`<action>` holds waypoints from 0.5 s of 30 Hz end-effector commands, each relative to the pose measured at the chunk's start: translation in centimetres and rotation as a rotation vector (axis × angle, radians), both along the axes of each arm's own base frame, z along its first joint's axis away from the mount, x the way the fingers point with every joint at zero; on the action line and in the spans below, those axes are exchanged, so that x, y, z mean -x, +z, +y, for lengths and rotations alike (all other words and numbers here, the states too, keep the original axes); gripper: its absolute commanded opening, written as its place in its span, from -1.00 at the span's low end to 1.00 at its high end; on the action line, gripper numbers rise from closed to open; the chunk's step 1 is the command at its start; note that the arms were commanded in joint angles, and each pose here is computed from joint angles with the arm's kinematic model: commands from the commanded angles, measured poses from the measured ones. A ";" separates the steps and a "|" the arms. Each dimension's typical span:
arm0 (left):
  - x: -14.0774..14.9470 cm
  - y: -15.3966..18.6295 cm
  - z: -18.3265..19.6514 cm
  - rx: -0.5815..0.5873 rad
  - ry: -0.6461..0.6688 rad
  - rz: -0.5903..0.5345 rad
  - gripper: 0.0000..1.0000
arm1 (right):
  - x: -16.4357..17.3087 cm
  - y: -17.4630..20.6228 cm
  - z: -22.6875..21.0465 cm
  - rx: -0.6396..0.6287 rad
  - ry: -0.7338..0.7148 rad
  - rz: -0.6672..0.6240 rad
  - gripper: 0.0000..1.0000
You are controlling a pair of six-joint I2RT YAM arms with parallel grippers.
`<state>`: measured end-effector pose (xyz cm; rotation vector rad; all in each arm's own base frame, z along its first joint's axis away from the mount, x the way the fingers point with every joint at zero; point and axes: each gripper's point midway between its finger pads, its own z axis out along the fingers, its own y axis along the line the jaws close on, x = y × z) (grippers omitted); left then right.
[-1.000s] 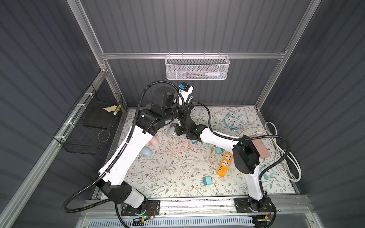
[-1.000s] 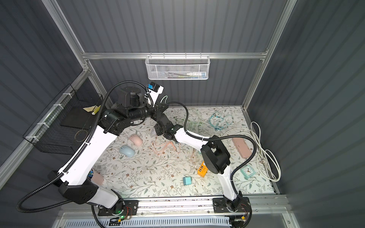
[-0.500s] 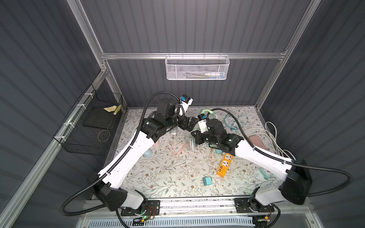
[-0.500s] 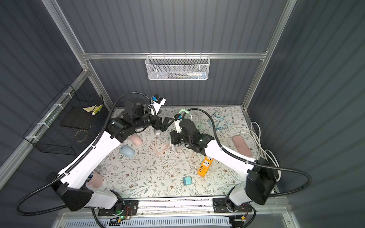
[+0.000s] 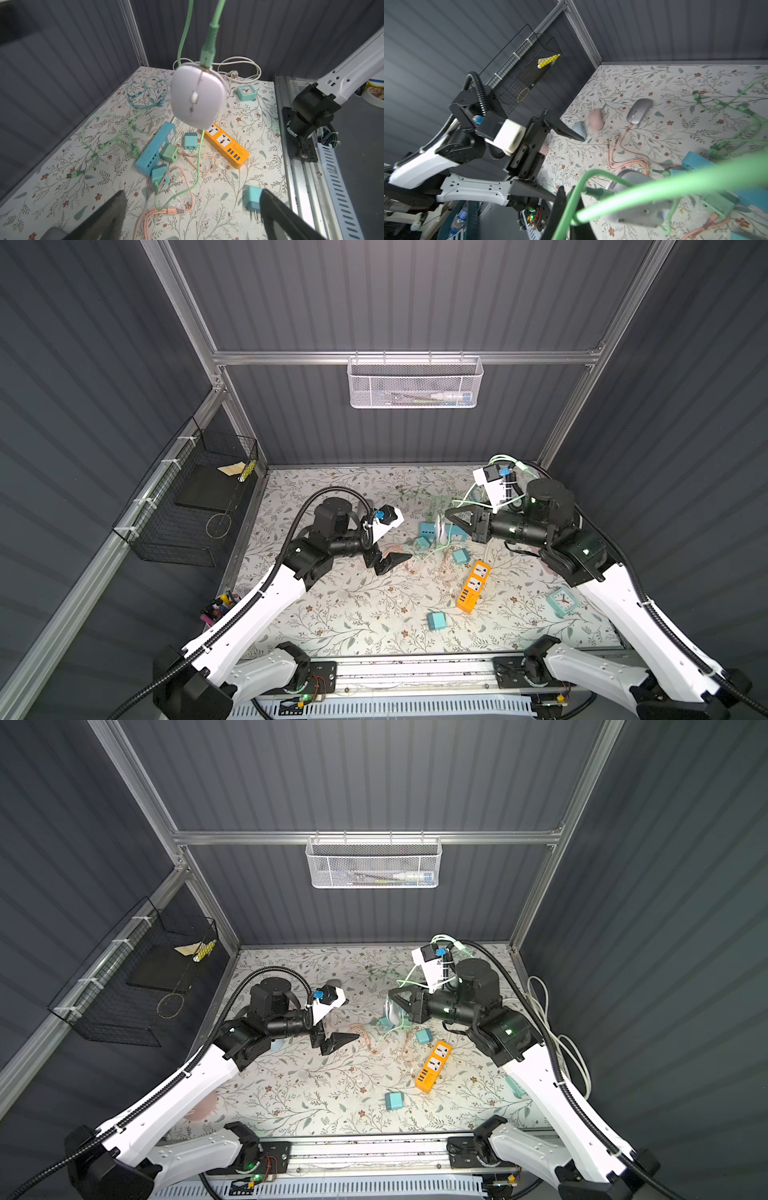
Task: Unplug the wireless mouse
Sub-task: Remove the power cord from the mouse.
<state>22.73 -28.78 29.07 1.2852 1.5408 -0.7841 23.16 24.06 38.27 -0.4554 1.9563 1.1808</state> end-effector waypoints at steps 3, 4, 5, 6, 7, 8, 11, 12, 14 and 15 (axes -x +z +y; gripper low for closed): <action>-0.4 2.0 -2.8 0.102 0.016 -0.113 0.99 | 0.3 0.5 -0.2 -0.087 -0.041 0.139 -1.00; -0.4 2.0 -3.3 0.109 0.029 -0.110 0.97 | -0.1 0.4 -0.2 -0.099 -0.064 0.158 -1.00; -0.2 2.1 -3.8 0.116 0.026 -0.105 0.93 | -0.4 0.3 -0.3 -0.111 -0.084 0.170 -1.00; 0.1 2.2 -4.3 0.122 0.012 -0.103 0.87 | -0.6 -0.1 -0.5 -0.116 -0.107 0.192 -1.00; 0.7 2.2 -4.8 0.130 -0.013 -0.100 0.81 | -1.0 0.5 -0.4 -0.140 -0.115 0.176 -1.00; 1.3 2.2 -5.1 0.137 -0.043 -0.098 0.78 | -1.1 0.6 -0.5 -0.149 -0.124 0.174 -1.00; 2.3 2.3 -5.7 0.153 -0.099 -0.079 0.73 | -1.7 1.2 -1.0 -0.156 -0.178 0.174 -1.00; 2.6 2.3 -5.8 0.153 -0.119 -0.072 0.72 | -1.9 1.4 -1.1 -0.154 -0.192 0.167 -1.00; 2.6 2.0 -5.9 0.148 -0.122 -0.063 0.72 | -2.0 1.8 -1.4 -0.163 -0.212 0.162 -1.00; 2.4 1.8 -5.9 0.139 -0.108 -0.057 0.72 | -2.0 2.2 -1.5 -0.174 -0.215 0.157 -1.00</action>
